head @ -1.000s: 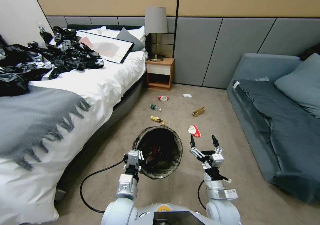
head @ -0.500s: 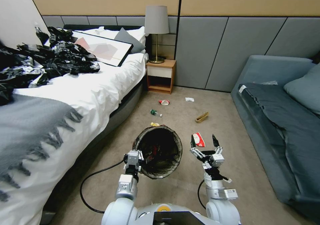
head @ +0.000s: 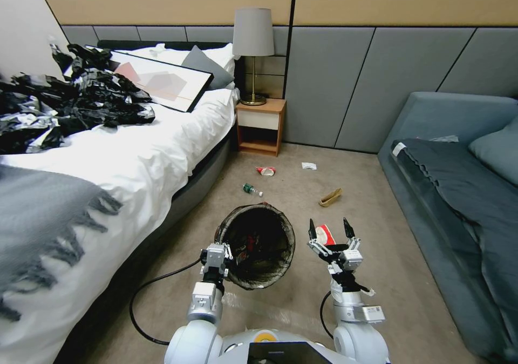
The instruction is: Pick up the trash bin, then pick up the garbage from the floor and place it into the trash bin.
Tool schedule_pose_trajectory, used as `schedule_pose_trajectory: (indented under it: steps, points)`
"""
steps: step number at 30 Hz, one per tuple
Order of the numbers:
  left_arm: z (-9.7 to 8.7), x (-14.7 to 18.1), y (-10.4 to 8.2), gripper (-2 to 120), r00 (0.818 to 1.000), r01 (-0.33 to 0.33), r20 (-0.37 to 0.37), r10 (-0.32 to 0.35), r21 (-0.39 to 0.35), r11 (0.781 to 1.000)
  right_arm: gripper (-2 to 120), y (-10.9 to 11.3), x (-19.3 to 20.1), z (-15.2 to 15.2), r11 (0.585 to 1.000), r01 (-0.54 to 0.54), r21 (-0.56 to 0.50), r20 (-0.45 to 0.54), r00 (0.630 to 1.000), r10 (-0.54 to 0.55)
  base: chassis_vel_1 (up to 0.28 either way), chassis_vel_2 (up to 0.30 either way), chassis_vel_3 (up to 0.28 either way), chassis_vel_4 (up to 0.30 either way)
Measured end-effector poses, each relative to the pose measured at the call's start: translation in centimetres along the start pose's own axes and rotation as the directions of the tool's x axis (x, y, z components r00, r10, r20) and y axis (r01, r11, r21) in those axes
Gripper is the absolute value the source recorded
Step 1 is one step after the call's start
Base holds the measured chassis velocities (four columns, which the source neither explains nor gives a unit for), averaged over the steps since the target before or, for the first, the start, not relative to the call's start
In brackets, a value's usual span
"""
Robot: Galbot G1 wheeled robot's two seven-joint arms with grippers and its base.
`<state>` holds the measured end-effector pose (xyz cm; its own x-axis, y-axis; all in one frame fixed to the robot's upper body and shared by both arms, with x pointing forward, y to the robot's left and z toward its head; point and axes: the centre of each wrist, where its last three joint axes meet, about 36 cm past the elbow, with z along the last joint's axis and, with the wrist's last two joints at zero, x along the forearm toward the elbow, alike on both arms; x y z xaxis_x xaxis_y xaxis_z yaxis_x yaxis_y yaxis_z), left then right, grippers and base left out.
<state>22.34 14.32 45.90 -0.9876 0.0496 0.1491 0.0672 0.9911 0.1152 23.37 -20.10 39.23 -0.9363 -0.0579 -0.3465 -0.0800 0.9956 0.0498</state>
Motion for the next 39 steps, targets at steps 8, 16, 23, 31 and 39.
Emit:
schedule_pose_trajectory:
  steps: [8,16,23,31,39]
  points:
    - [0.0,0.0,0.0,1,1.0,0.0,0.001,0.0,0.0,1.0,100,-0.2,-0.2,0.1,1.0,0.029,0.007,0.048,0.998,-0.029,-0.105,0.106,0.104,-0.102]
    - [0.0,-0.1,-0.1,1,1.0,-0.001,0.002,0.001,0.004,1.0,100,-0.4,-0.2,0.3,0.999,0.033,0.021,0.061,0.998,-0.034,-0.006,0.007,0.009,-0.004]
    - [0.0,-0.1,-0.2,1,1.0,-0.002,0.002,0.002,0.004,1.0,100,-0.8,-0.8,0.6,0.999,0.021,0.037,0.056,0.998,-0.023,0.0,0.0,0.0,0.0]
    - [0.0,-0.1,-0.2,1,1.0,-0.002,0.002,0.002,0.002,1.0,100,-2.8,-4.1,0.9,0.998,-0.033,0.054,-0.011,0.999,0.034,0.0,0.0,0.0,0.0]
    - [0.2,-0.1,-0.2,1,1.0,-0.001,-0.001,0.001,-0.003,1.0,100,-4.8,-6.7,2.4,0.991,-0.103,0.086,-0.174,0.978,0.117,0.0,0.0,0.0,0.0]
